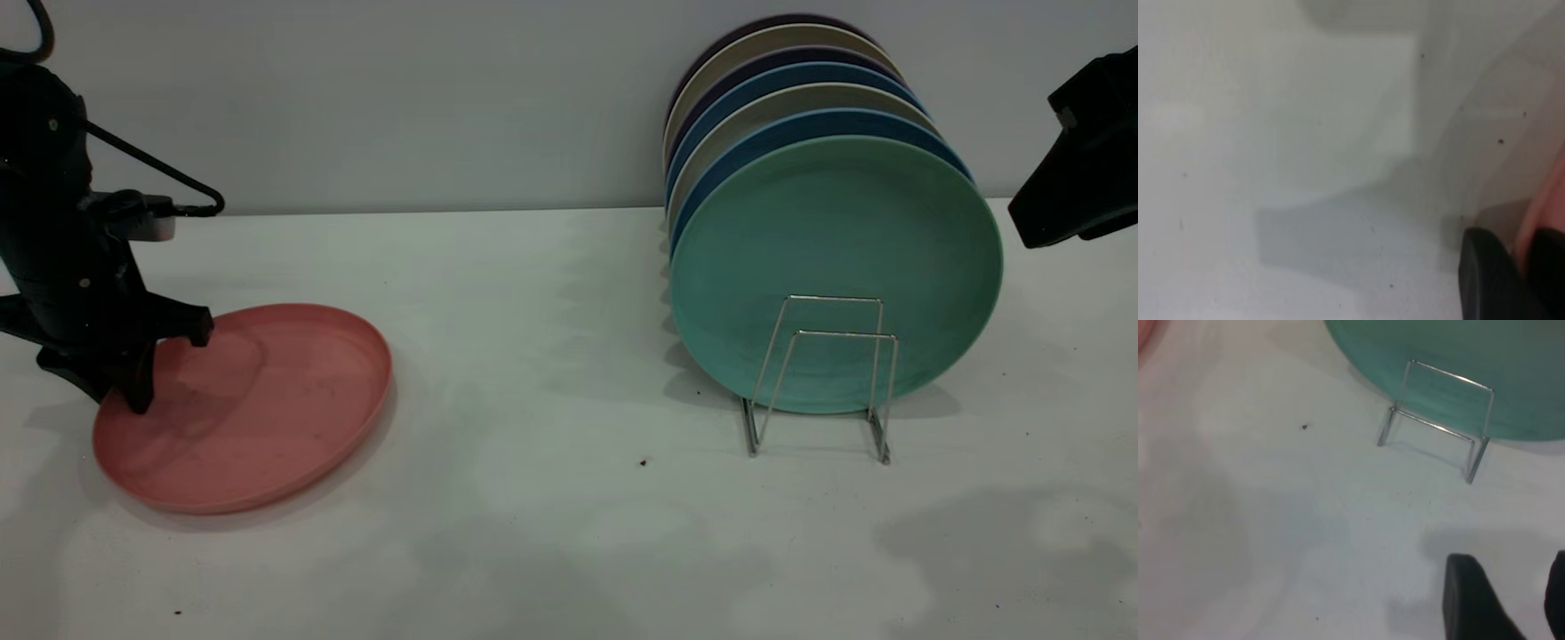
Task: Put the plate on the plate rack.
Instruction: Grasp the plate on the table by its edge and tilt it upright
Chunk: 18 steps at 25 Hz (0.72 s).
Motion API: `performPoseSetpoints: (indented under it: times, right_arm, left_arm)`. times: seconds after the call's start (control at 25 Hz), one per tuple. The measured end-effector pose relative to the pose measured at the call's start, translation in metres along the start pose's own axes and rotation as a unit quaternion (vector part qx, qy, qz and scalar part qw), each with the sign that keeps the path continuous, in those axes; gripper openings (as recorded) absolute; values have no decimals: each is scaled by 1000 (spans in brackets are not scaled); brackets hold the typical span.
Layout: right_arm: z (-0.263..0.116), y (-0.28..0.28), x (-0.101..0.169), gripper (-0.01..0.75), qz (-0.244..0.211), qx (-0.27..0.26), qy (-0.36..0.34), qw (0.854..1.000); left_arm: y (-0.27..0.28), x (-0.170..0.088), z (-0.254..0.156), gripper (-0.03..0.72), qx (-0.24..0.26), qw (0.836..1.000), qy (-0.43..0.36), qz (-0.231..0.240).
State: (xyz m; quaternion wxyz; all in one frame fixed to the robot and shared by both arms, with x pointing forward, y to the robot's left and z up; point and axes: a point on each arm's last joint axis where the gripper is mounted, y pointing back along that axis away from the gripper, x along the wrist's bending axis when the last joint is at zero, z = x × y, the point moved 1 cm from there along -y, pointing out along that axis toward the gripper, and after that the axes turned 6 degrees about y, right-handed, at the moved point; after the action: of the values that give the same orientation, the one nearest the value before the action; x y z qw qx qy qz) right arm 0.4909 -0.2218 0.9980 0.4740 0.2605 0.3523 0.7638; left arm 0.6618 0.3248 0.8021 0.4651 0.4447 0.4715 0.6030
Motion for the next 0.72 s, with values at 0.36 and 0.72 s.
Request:
performPoseSetpoints:
  times: [0.36, 0.72]
  right_arm:
    - [-1, 0, 0, 293, 1, 3, 0, 1000]
    - [1, 3, 7, 293, 36, 27, 26, 999]
  left_arm:
    - [5, 0, 4, 98, -13, 999, -51, -4]
    - [65, -26, 17, 36, -83, 978, -192, -16]
